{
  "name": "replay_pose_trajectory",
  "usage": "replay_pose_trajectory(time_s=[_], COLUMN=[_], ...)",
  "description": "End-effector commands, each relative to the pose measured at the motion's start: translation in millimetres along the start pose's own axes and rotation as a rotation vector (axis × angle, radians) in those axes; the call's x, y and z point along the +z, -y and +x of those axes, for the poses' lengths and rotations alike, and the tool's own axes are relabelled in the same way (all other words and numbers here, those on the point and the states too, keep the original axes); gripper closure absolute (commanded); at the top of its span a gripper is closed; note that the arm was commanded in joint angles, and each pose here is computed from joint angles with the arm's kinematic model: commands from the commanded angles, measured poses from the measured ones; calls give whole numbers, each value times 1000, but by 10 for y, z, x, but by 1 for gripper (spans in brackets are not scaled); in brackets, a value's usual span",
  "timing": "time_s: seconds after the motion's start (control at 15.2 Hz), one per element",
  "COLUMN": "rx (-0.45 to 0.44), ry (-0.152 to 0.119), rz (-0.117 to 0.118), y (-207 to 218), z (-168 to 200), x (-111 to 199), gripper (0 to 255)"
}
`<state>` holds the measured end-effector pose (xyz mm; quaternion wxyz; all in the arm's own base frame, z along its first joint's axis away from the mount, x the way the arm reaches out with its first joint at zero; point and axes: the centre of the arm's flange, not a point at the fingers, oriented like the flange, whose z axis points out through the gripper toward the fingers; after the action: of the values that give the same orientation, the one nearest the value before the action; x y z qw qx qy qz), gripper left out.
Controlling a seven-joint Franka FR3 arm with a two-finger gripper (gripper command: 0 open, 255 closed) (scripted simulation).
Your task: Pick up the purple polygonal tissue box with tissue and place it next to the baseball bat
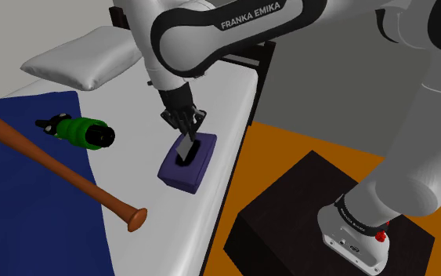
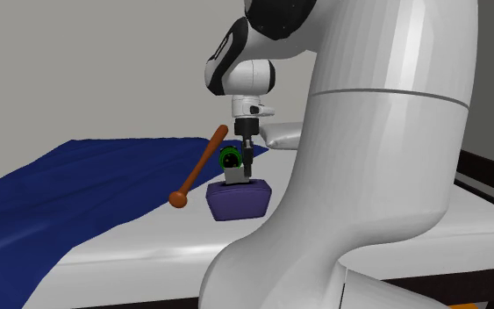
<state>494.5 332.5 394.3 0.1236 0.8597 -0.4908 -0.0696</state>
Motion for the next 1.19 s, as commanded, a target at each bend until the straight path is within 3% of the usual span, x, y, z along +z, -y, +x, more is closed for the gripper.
replay_pose_trajectory(time_s=[0.0, 1.12], rx=[0, 0], ry=[0, 0], rz=[1, 1], y=[-32, -284], z=[-2, -1], x=[-106, -968], gripper=[255, 255])
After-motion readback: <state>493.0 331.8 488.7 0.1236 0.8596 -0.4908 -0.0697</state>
